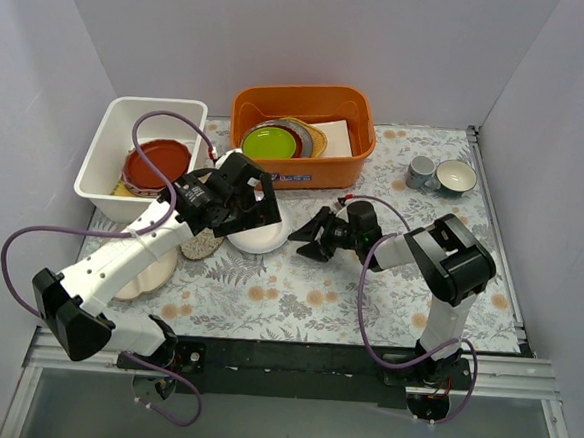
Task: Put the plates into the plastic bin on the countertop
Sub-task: Pick up the plate at the center of the board.
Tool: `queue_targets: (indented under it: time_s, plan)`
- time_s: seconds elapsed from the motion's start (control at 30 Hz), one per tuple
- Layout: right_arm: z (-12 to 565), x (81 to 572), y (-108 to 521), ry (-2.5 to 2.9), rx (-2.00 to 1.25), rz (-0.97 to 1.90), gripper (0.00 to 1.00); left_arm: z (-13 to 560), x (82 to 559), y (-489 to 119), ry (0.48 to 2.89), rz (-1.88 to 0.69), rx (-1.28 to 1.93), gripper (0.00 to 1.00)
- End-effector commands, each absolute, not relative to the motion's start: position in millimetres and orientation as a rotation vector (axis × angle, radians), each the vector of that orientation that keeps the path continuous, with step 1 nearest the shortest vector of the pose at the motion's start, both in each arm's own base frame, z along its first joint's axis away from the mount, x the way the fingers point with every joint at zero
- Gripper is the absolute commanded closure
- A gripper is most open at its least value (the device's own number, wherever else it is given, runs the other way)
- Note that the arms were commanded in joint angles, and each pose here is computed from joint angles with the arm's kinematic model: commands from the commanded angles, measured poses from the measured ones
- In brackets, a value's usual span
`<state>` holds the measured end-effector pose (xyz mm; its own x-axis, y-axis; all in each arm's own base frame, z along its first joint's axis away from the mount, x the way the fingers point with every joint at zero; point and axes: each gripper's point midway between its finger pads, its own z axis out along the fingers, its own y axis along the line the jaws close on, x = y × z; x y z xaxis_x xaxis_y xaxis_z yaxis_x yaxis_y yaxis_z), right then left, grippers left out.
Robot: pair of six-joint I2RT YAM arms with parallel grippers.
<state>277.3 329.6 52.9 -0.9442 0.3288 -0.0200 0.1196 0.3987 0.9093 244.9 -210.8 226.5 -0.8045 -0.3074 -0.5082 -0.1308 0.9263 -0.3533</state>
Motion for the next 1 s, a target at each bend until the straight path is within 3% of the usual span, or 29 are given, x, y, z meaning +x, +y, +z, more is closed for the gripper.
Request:
queue_targets:
  time_s: [0.0,0.5,0.97]
  plan:
    - [73,300,342,2.344,0.411,1.624,0.33,236,241,-204,2.469,-0.418,-0.330,0.02]
    - [68,328,376,2.370,0.486,1.548,0.41,243,236,-203,2.441,-0.468,-0.330,0.02]
    - [46,318,379,2.424,0.522,1.527,0.65,244,231,-201,2.435,-0.486,-0.330,0.02]
